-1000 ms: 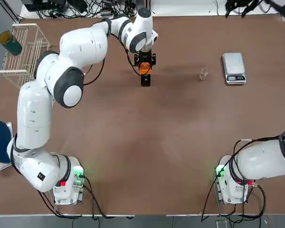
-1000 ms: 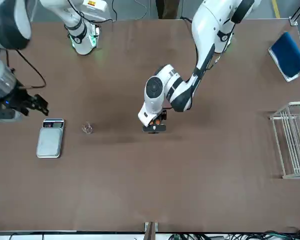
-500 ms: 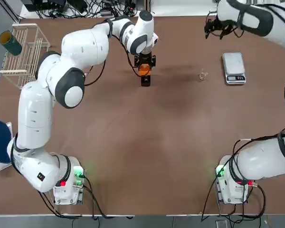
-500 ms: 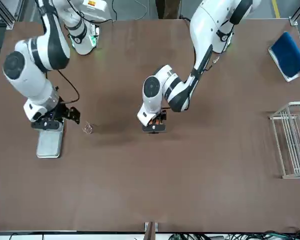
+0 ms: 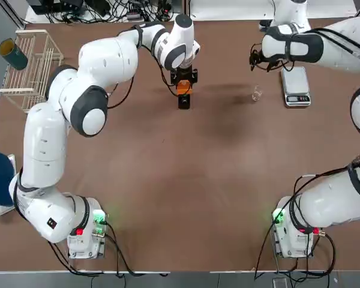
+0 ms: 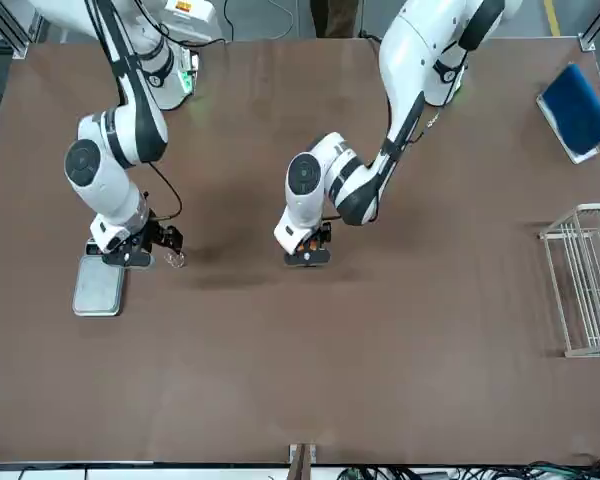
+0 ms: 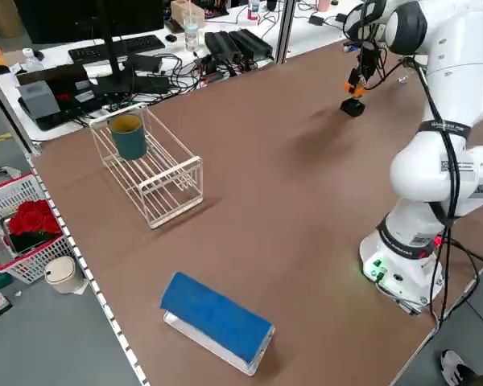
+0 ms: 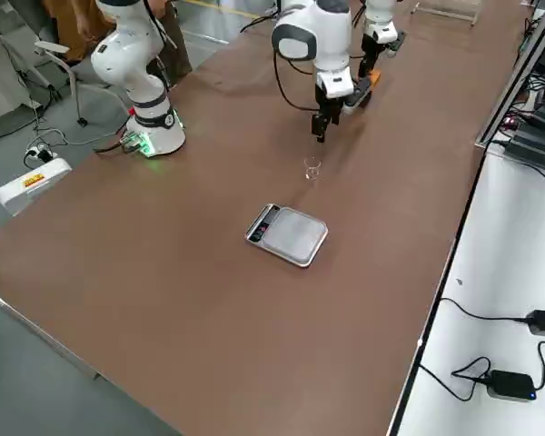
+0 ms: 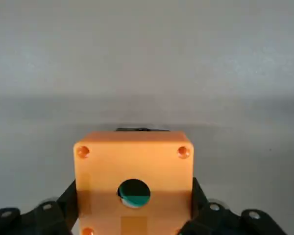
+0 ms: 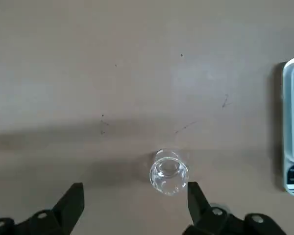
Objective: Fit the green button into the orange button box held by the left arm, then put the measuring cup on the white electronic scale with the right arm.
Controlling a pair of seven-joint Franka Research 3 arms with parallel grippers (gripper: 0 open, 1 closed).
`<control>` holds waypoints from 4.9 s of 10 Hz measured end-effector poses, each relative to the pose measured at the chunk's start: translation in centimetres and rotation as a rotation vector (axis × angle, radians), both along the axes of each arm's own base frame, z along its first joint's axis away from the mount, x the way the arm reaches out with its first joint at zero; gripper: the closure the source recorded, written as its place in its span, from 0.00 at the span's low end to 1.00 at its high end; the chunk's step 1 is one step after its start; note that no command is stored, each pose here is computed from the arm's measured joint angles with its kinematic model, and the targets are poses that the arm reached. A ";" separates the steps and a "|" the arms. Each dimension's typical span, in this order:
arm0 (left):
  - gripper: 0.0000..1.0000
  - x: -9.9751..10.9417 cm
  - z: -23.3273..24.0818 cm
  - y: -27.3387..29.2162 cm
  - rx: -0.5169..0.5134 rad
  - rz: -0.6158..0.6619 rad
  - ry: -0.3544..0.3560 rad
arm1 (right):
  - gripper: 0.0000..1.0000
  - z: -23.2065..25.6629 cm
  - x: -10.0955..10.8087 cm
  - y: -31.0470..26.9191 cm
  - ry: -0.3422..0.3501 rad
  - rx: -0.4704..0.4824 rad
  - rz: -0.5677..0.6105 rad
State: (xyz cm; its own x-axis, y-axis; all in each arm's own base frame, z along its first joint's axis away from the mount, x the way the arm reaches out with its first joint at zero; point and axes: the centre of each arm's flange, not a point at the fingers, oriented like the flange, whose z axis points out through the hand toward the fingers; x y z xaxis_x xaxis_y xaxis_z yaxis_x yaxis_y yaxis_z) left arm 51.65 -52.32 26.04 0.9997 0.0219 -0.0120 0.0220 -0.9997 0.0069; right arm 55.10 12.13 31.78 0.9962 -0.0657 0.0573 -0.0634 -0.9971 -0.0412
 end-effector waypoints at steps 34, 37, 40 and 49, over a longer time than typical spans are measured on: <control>0.14 -0.5 -0.8 -0.7 -0.013 0.026 -0.002 | 0.92 -9.6 -1.8 -1.3 0.041 -0.005 -0.041; 0.14 -0.6 -0.9 -0.7 -0.009 0.027 0.001 | 0.93 -9.3 -1.7 -0.9 0.063 -0.009 -0.035; 0.14 -1.0 -1.4 -0.7 0.001 0.040 0.010 | 0.93 -8.0 -1.3 -0.7 0.085 -0.013 -0.031; 0.14 -1.3 -2.0 -0.6 0.010 0.041 0.019 | 0.93 1.9 0.7 -8.2 0.028 -0.120 0.092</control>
